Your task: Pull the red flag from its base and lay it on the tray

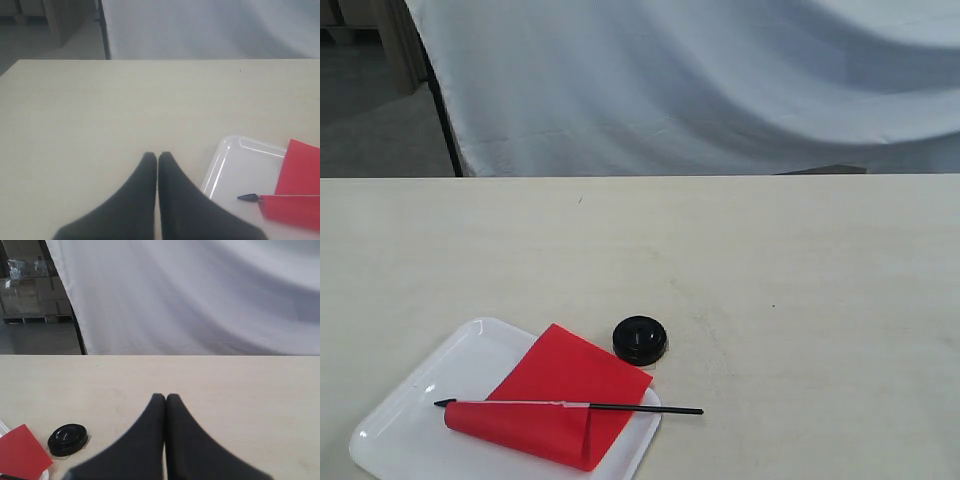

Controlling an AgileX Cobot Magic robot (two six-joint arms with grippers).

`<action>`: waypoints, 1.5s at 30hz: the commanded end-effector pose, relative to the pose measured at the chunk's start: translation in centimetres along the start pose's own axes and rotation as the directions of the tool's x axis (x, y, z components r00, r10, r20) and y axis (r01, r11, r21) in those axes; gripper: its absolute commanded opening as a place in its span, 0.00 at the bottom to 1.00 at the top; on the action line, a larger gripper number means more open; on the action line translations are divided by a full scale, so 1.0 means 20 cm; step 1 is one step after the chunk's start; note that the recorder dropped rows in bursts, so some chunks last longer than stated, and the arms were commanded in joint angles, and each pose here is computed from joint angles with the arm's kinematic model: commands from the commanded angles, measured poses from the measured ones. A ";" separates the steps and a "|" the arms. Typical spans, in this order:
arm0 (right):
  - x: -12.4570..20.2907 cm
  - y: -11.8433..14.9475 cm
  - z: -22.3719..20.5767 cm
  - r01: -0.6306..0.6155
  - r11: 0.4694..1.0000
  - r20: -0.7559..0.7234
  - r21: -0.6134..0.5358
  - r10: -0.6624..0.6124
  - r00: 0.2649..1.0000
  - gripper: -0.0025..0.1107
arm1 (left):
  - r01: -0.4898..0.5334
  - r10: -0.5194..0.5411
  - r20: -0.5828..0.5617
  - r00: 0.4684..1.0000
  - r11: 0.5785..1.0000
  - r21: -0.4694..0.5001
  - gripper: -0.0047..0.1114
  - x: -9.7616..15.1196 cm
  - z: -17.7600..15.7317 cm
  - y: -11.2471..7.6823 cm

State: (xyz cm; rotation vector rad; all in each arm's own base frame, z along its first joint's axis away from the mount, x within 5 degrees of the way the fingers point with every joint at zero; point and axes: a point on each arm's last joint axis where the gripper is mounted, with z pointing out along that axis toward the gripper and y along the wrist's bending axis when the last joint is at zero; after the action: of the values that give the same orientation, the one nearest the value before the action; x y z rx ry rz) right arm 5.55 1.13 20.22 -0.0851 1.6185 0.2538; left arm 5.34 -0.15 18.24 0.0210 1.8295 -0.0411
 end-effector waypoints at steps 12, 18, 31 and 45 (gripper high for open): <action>0.02 -0.01 0.00 0.004 1.000 -0.035 0.014 -0.004 0.999 0.02 | 0.007 -0.007 0.003 1.000 1.000 0.004 0.05 0.00 0.00 0.00; 0.02 -0.01 0.00 0.004 1.000 -0.035 0.014 -0.004 0.999 0.02 | 0.007 -0.007 0.003 1.000 1.000 0.004 0.05 0.00 0.00 0.00; 0.02 -0.01 0.00 0.004 1.000 -0.035 0.014 -0.004 0.999 0.02 | 0.007 -0.007 0.003 1.000 1.000 0.004 0.05 0.00 0.00 0.00; 0.02 -0.01 0.00 0.004 1.000 -0.035 0.014 -0.004 0.999 0.02 | 0.007 -0.007 0.003 1.000 1.000 0.004 0.05 0.00 0.00 0.00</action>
State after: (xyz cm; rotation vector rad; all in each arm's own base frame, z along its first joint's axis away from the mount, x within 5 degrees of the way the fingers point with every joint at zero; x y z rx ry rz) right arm 5.54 1.08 19.89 -0.0796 1.6554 0.2492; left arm 5.34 -0.15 18.24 0.0210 1.8295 -0.0411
